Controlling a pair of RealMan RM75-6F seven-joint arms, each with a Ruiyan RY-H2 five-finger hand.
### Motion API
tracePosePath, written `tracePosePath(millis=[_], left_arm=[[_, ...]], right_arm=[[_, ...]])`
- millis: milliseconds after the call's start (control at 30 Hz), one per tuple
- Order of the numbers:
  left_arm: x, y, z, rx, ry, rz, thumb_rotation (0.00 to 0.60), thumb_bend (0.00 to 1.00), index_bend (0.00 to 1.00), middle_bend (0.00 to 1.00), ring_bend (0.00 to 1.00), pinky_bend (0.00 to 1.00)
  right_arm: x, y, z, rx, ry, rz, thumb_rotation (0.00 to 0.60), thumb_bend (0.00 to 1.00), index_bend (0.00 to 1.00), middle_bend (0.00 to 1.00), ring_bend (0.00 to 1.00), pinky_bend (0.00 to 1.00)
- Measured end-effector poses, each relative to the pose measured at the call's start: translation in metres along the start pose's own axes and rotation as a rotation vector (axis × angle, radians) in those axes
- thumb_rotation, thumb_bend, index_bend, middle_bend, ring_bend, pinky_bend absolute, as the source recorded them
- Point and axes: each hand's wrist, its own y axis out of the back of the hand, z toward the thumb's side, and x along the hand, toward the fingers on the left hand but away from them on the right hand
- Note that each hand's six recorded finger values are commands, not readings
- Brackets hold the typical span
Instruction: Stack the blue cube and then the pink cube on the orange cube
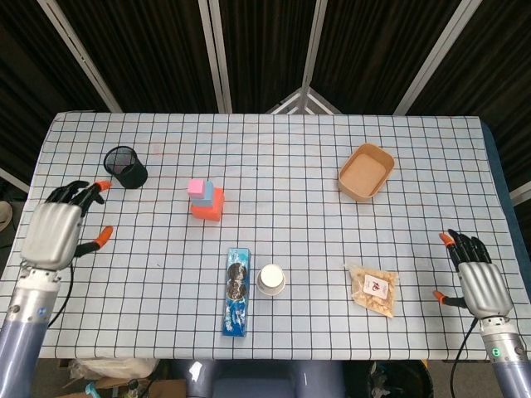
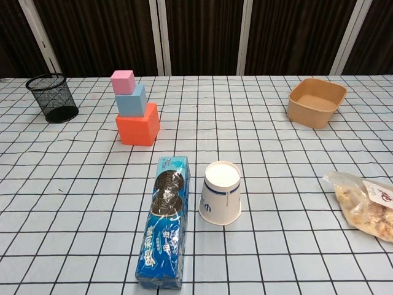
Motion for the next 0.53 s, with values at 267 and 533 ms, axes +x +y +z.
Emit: tracePosePath(millis=[267,533], left_arm=[[-0.084,-0.067,-0.056,0.116,0.032,-0.086,0.600,0.29,0.11,0.19,0.10,0.14],[-0.089,-0.072,-0.054,0.144,0.023,-0.087,0.600,0.29,0.10,0.18,0.09,0.14]], right_arm=[[0.004,0.004,0.002,0.040,0.007,-0.041,0.600,0.09,0.00,0.04,0.02,0.00],[0.007,0.010,0.003,0.058,-0.009,-0.067,0.600,0.10,0.00,0.04,0.02,0.00]])
